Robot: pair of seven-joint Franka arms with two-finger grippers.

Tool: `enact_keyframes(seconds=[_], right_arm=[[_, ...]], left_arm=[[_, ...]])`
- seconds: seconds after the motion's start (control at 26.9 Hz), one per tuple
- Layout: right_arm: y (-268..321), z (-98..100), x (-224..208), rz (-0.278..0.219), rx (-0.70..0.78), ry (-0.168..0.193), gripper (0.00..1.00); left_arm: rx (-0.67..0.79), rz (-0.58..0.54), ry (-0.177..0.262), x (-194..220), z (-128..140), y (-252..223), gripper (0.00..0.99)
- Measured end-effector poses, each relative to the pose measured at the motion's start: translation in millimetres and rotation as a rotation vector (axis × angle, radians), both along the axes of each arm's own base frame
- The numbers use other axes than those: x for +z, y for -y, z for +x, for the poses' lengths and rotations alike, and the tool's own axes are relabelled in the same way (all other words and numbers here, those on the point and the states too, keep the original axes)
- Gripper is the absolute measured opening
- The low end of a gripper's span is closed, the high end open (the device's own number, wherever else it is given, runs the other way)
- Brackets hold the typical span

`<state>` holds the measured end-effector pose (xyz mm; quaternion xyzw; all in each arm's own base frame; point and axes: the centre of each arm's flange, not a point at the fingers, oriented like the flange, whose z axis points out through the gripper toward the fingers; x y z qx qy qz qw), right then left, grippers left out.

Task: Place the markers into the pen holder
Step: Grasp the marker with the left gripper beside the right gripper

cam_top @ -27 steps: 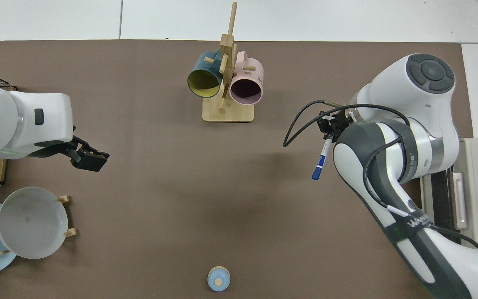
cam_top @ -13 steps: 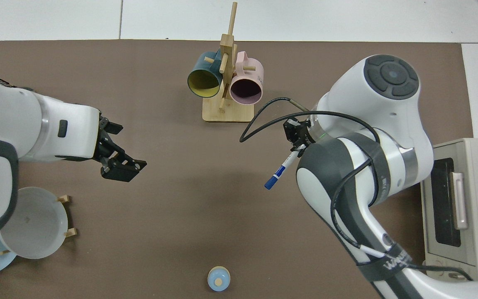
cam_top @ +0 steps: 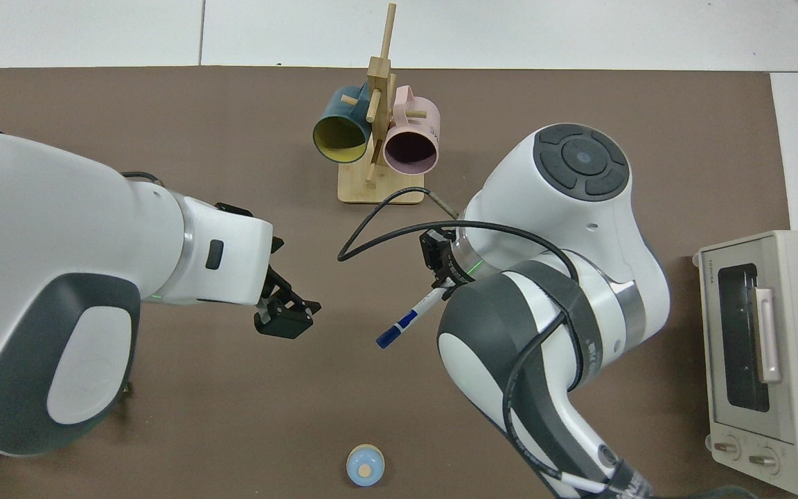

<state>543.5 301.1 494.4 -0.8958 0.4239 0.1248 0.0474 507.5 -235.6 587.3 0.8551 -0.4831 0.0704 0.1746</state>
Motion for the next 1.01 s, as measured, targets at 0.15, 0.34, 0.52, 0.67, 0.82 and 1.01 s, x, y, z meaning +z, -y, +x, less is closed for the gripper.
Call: enact_keyframes(seconds=[0.15,0.34,0.52,0.67,0.82,1.01], right_arm=[[-10.5,-4.9,4.3,0.069,-0.011,-0.031,0.17],[-28.0,-13.6,8.6,0.112,0.003,-0.045,0.17],[-38.7,-17.9,11.9,0.125,0.003,-0.037,0.17],[-38.8,-17.2,12.3,0.125,-0.009,-0.035,0.17],[-38.7,-17.1,12.3,0.123,-0.021,-0.038,0.17],[-39.1,-17.1,12.6,0.125,-0.035,-0.042,0.17]], left_arm=[[-0.008,-0.024,0.001,-10.3,-12.9,16.2,0.987],[-0.03,-0.02,0.018,-26.5,-35.7,38.5,0.987],[-0.04,-0.023,0.021,-32.7,-50.5,47.2,0.952],[-0.044,-0.019,0.014,-37.8,-55.3,48.9,0.899],[-0.044,-0.014,0.002,-44.8,-58.4,50.7,0.789],[-0.036,-0.007,-0.019,-53.1,-63.1,54.6,0.639]])
